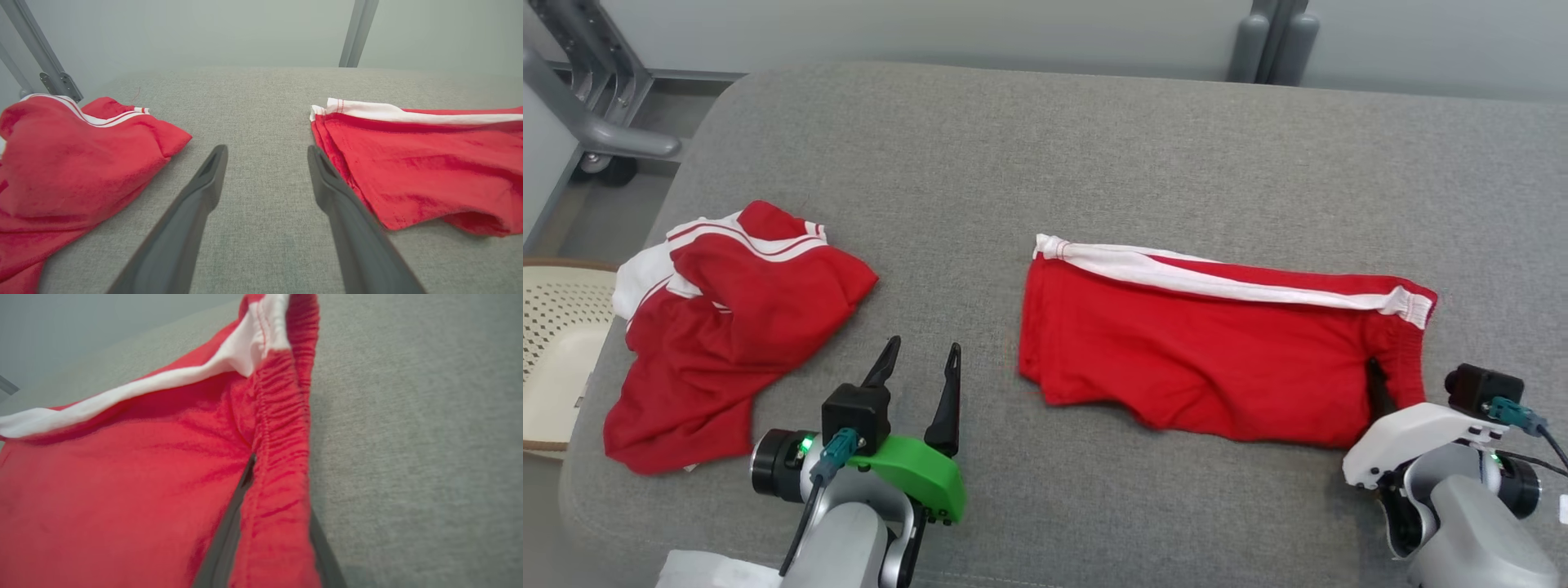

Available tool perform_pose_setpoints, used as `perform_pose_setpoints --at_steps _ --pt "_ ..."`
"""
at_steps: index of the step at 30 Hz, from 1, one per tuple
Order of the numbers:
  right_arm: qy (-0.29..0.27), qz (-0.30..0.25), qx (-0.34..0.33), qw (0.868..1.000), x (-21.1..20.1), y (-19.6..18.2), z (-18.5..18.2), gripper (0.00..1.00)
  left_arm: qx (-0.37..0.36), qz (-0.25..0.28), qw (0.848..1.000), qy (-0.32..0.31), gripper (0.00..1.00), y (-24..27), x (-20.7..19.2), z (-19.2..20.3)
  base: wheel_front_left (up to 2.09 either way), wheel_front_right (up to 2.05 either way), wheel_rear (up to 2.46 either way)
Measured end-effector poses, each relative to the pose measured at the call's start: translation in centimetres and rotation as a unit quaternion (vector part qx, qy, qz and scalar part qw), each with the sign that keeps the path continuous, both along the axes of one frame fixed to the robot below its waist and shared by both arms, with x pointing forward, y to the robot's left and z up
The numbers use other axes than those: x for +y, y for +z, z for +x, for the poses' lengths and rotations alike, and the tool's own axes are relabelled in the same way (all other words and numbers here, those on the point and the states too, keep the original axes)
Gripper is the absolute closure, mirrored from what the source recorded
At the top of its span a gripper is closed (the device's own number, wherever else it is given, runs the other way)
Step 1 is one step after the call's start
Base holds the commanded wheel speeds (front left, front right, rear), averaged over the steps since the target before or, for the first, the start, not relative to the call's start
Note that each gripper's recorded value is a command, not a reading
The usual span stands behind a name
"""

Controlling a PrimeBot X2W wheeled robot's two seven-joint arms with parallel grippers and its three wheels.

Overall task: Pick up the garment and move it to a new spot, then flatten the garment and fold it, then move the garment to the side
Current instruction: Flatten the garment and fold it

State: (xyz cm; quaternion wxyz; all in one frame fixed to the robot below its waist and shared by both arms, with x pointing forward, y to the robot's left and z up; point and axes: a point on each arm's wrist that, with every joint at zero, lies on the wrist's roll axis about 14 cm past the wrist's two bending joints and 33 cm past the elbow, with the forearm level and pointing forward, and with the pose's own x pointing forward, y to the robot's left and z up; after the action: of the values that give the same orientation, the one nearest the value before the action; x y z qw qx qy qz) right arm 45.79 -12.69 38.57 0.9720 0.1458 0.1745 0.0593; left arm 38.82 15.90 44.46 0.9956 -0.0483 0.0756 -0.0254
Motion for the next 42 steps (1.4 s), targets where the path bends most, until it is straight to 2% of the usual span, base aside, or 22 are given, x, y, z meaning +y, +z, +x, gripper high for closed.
perform_pose_setpoints --at_steps 6,10,13,17,22,26,32,33,34,35,39,42 --pt "-0.033 -0.041 -0.010 0.999 -5.3 1.0 -0.4 1.00 -0.005 -0.009 1.000 -0.025 0.00 0.3 -1.8 0.1 0.00 0.00 0.00" --pt "-0.021 -0.052 -0.017 0.998 -5.4 1.6 -0.6 1.00 -0.005 -0.013 0.999 -0.041 0.00 0.3 -3.0 0.1 0.00 0.00 0.00" --pt "0.008 -0.039 -0.053 0.998 -3.2 3.8 0.2 1.00 -0.004 -0.018 0.998 -0.054 0.00 0.3 -3.9 0.2 0.00 0.00 0.00" --pt "0.065 0.008 -0.076 0.995 1.9 6.1 0.0 1.00 -0.005 -0.019 0.997 -0.070 0.00 0.4 -5.1 0.2 0.00 0.00 0.00" --pt "0.154 0.042 -0.096 0.982 8.4 8.6 -0.6 1.00 -0.012 -0.021 0.997 -0.078 0.00 0.8 -5.5 -0.1 0.00 0.00 0.00" --pt "0.194 0.052 -0.096 0.975 11.8 9.0 -0.6 1.00 -0.010 -0.021 0.997 -0.072 0.00 0.8 -5.0 -0.7 0.00 0.00 0.00" --pt "0.229 0.044 -0.075 0.970 15.4 7.5 -0.4 1.00 -0.004 -0.015 0.999 -0.042 0.00 0.4 -2.9 -2.0 0.00 0.00 0.00" --pt "0.232 0.045 -0.075 0.969 15.9 7.5 -0.2 0.83 -0.003 -0.015 0.999 -0.034 0.00 0.3 -2.4 -2.2 0.00 0.00 0.00" --pt "0.234 0.045 -0.074 0.968 16.4 7.4 0.0 0.22 -0.002 -0.014 1.000 -0.026 0.00 0.3 -1.9 -2.4 0.00 0.00 0.00" --pt "0.238 0.045 -0.073 0.968 16.9 7.4 0.1 0.00 -0.001 -0.014 1.000 -0.018 0.00 0.3 -1.4 -2.7 0.00 0.00 0.00" --pt "0.256 0.060 -0.084 0.961 19.3 8.3 0.2 0.00 0.005 -0.015 1.000 0.010 0.00 -0.1 0.2 -3.6 0.00 0.00 0.00" --pt "0.250 0.090 -0.115 0.957 19.8 10.7 1.0 0.00 0.007 -0.015 1.000 0.023 0.00 -0.3 0.8 -3.7 0.00 0.00 0.00"
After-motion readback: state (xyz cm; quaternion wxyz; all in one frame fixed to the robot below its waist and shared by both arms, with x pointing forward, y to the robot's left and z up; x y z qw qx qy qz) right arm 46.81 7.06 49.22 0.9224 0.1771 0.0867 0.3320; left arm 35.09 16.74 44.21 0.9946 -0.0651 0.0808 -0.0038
